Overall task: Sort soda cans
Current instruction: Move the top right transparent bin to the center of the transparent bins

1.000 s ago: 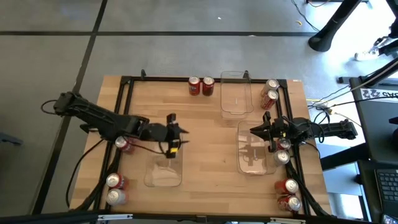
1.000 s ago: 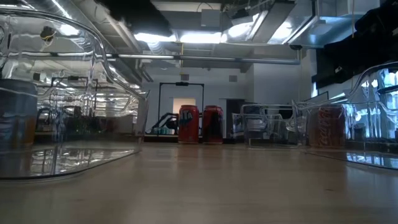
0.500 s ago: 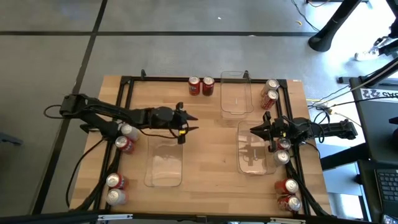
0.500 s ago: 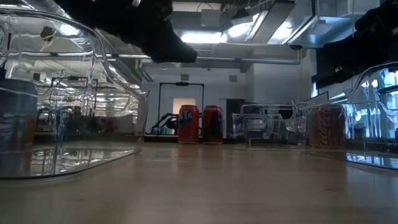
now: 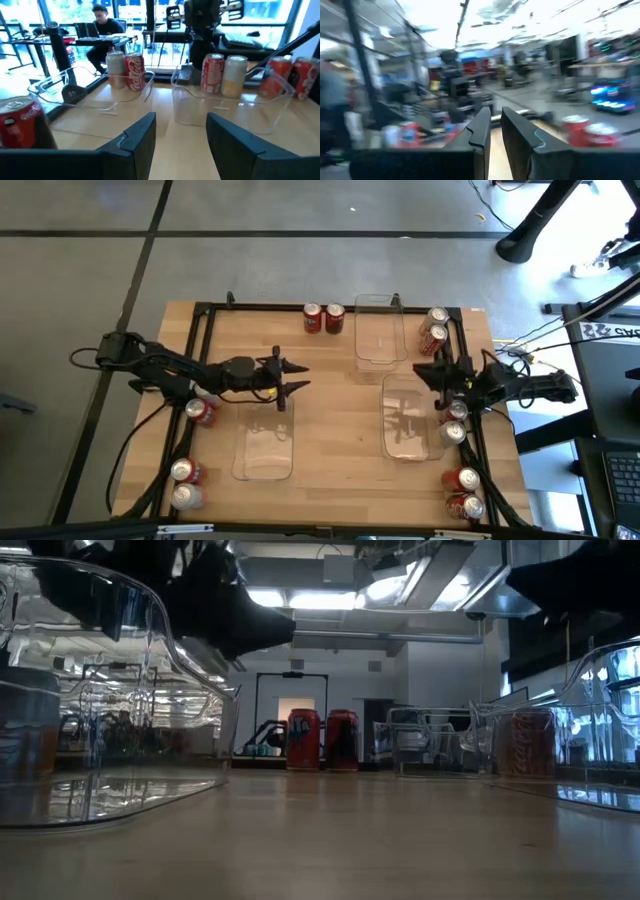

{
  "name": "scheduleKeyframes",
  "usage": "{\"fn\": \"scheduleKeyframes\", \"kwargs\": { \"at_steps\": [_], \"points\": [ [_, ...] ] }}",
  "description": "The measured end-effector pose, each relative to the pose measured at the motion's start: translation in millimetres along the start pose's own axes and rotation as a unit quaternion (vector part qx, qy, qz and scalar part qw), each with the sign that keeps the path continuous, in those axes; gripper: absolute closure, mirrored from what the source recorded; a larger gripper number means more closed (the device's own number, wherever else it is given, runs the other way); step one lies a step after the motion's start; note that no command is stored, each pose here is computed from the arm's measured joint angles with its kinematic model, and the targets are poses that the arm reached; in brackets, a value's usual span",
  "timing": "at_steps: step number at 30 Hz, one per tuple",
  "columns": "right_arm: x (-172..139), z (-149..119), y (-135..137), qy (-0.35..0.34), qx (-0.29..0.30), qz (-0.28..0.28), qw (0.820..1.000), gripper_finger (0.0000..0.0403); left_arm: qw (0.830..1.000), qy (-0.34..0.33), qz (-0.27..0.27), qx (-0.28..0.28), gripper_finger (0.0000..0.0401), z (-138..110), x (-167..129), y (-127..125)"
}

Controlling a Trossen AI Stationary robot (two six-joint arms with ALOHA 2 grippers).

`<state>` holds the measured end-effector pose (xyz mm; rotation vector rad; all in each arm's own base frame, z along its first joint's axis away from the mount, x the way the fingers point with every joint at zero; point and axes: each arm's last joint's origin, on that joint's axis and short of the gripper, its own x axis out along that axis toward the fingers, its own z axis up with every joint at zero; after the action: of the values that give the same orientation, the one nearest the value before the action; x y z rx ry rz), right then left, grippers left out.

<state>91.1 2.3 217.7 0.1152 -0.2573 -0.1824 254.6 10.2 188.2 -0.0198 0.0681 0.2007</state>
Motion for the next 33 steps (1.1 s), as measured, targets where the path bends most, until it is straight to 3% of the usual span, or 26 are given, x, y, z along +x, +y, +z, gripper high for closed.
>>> {"fn": "scheduleKeyframes", "kwargs": {
  "at_steps": [3, 8, 11, 18, 22, 28, 33],
  "points": [
    [7, 10, 0, 0.017, -0.057, -0.06, 0.996, 0.0354, 0.999, -0.007, 0.008, -0.046, 0.0237, -2, -3, 0],
    [24, 28, 1, 0.053, -0.153, -0.161, 0.974, 0.0354, 0.999, 0.006, 0.002, -0.038, 0.0237, -9, -7, -3],
    [35, 42, 3, 0.067, -0.18, -0.201, 0.961, 0.0354, 0.999, 0.008, 0.001, -0.033, 0.0237, -10, -8, -3],
    [73, 65, 9, 0.126, -0.218, -0.22, 0.942, 0.0354, 0.999, 0.034, -0.006, 0.011, 0.0237, -16, -9, -7],
    [103, 70, 0, 0.213, -0.242, -0.217, 0.922, 0.0354, 0.998, 0.048, -0.007, 0.032, 0.0237, -18, -9, -7],
    [142, 65, -35, 0.347, -0.219, -0.219, 0.885, 0.0354, 0.997, 0.046, -0.02, 0.051, 0.0237, -18, -10, -13],
    [165, 48, -69, 0.421, -0.186, -0.259, 0.849, 0.0354, 0.996, 0.045, -0.028, 0.069, 0.0237, -18, -11, -17]
  ]
}}
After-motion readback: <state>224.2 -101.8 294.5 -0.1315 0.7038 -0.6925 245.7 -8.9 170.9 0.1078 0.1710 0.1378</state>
